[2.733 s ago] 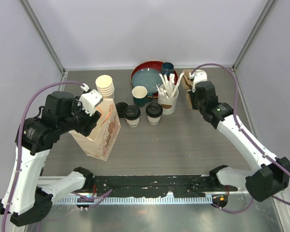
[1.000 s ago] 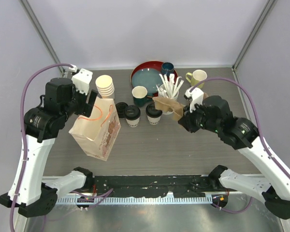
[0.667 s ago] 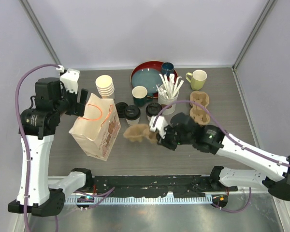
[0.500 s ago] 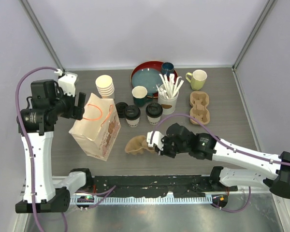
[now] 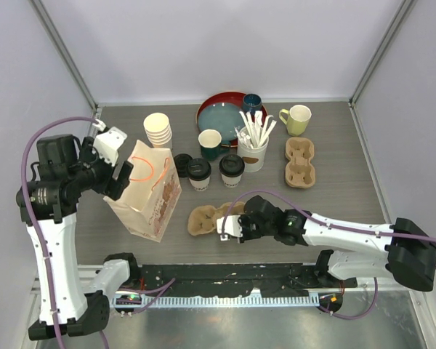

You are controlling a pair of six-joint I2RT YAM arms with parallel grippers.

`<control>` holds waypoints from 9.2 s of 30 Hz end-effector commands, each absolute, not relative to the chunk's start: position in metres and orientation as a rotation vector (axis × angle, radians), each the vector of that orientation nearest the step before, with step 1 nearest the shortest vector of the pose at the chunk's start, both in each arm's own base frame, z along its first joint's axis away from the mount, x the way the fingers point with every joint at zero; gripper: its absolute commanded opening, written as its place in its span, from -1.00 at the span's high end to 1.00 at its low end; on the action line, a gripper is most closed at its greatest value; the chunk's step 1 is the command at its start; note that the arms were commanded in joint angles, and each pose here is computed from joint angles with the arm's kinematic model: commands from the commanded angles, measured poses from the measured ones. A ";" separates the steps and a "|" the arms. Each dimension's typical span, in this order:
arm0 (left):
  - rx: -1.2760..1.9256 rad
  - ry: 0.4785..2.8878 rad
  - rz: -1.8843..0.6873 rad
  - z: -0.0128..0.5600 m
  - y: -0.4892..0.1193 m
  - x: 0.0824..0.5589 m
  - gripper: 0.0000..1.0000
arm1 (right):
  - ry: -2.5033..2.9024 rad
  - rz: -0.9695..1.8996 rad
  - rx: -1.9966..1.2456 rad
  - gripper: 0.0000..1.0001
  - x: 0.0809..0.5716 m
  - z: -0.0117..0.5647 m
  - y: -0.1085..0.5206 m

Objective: Pack the takeout coffee

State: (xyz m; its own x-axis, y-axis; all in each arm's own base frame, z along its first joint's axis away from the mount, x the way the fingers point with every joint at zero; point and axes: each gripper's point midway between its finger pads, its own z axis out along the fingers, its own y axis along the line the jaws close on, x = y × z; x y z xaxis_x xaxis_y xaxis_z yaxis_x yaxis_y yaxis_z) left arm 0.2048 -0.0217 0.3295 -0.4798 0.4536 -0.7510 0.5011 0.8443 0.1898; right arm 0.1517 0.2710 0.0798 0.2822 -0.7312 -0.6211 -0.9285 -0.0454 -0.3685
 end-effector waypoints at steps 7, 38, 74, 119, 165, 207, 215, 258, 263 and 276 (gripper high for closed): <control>0.914 2.235 -0.020 0.288 -0.008 0.218 -0.72 | 1.292 0.304 -1.900 0.87 0.160 0.086 0.291; 0.426 2.187 -0.131 0.292 -0.017 0.254 1.00 | 1.412 0.676 -1.444 -0.78 0.141 0.176 0.315; 0.455 2.229 -0.034 0.301 -0.014 0.218 1.00 | 2.447 0.123 -0.602 -0.27 0.205 0.044 0.346; 0.617 2.312 -0.655 0.271 -0.092 0.175 1.00 | 1.393 0.819 -0.931 0.20 0.178 0.469 0.418; 0.616 2.308 -0.630 0.269 -0.094 0.186 1.00 | 1.809 0.831 -1.422 -0.56 0.169 0.335 0.436; 0.429 2.331 -0.655 0.262 -0.096 0.204 1.00 | 1.483 0.839 -1.020 0.98 0.217 0.408 0.456; 0.420 2.323 -0.676 0.264 -0.099 0.205 1.00 | 1.571 0.883 -1.135 0.98 0.209 0.352 0.476; 0.150 2.345 -0.424 0.252 -0.065 0.242 1.00 | 2.002 0.225 -1.222 0.98 0.200 0.181 0.419; 0.139 2.369 -0.395 0.242 -0.060 0.243 1.00 | 1.847 0.345 -1.244 0.98 0.186 0.197 0.424; 0.222 2.306 -0.579 0.276 -0.086 0.230 1.00 | 1.937 0.274 -1.451 0.98 0.166 0.142 0.414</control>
